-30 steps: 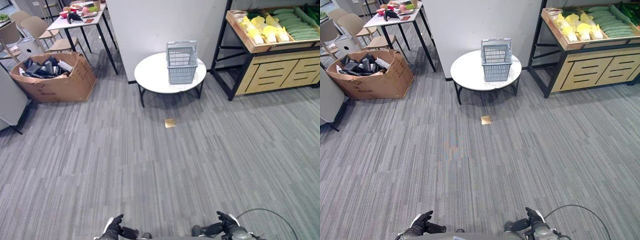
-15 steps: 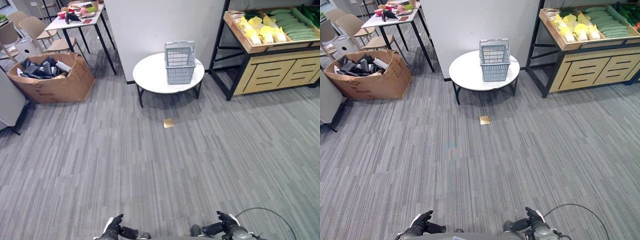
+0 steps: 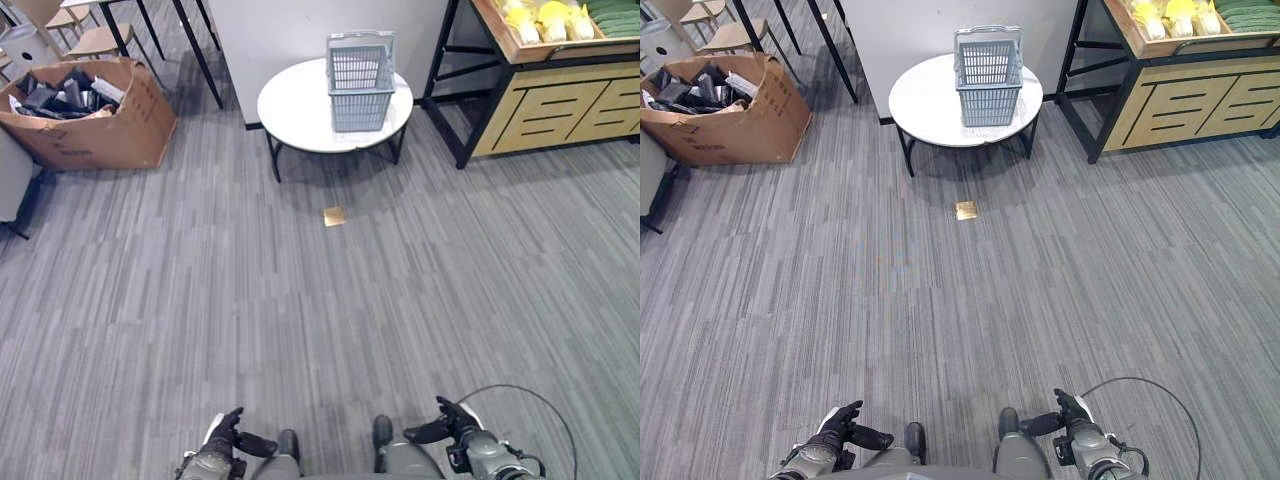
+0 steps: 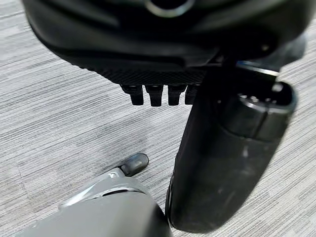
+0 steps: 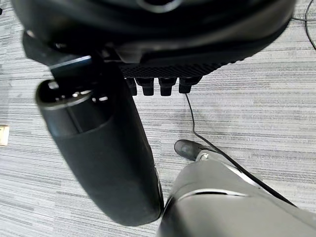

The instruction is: Get the vegetables into the basket

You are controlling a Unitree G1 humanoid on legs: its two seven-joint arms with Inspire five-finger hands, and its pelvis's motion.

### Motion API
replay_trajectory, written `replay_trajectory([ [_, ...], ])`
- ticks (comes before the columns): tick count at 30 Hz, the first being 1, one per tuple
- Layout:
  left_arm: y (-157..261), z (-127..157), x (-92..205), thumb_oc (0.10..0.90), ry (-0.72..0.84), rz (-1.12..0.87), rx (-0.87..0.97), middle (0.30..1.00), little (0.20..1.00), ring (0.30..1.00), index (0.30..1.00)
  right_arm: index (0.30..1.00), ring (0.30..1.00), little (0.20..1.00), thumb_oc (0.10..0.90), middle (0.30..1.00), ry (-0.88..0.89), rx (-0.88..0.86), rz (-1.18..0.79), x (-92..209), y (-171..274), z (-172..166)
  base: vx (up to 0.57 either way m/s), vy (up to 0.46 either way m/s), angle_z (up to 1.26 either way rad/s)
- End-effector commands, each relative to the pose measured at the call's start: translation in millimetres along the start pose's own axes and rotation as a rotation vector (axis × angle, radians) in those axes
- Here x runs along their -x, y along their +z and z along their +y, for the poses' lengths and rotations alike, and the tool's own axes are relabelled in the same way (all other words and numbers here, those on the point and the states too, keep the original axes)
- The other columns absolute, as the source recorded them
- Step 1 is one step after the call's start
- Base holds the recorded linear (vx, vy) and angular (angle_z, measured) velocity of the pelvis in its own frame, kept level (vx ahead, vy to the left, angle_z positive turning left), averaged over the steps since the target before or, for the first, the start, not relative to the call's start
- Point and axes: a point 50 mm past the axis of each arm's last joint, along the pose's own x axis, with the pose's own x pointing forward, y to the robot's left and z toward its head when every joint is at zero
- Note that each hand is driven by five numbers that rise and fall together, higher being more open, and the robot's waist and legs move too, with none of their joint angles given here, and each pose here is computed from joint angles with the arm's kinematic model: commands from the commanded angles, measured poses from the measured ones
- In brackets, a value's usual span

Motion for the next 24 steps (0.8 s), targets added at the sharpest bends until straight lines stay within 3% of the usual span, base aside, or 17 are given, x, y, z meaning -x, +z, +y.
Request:
replay_trajectory([
  [1, -21.4, 13.6, 2.6, 0.900, 0.059, 0.084, -0.010, 1.000, 1.000, 1.000, 1.000, 1.000, 1.000, 1.000, 0.900, 1.000, -0.042, 0.053, 0.045, 2.4, -14.1, -11.4, 0.07, -0.098, 0.07],
  [8, -23.4, 8.9, 3.4, 0.900, 0.055, 0.089, -0.018, 1.000, 1.000, 1.000, 1.000, 1.000, 1.000, 1.000, 0.900, 1.000, -0.079, 0.099, 0.058, 3.4, -17.4, -22.4, 0.15, 0.033, 0.03],
  [16, -45.2, 3.7, 9.4, 0.900, 0.022, 0.146, -0.054, 1.000, 1.000, 1.000, 1.000, 1.000, 1.000, 1.000, 0.900, 1.000, -0.046, 0.107, 0.084, 5.3, -27.2, -15.8, 0.29, 0.246, -0.42],
  [22, -47.2, 13.2, 9.4, 0.900, 0.034, 0.147, -0.076, 1.000, 1.000, 1.000, 1.000, 1.000, 1.000, 1.000, 0.900, 1.000, -0.009, 0.123, 0.076, 4.7, -25.1, -5.3, 0.13, 0.261, -0.41],
  [24, -39.5, 27.0, 6.5, 0.900, 0.072, 0.132, -0.091, 1.000, 1.000, 1.000, 1.000, 1.000, 1.000, 1.000, 0.900, 1.000, 0.011, 0.132, -0.001, 1.4, -4.4, 5.1, 0.08, 0.419, -0.46],
])
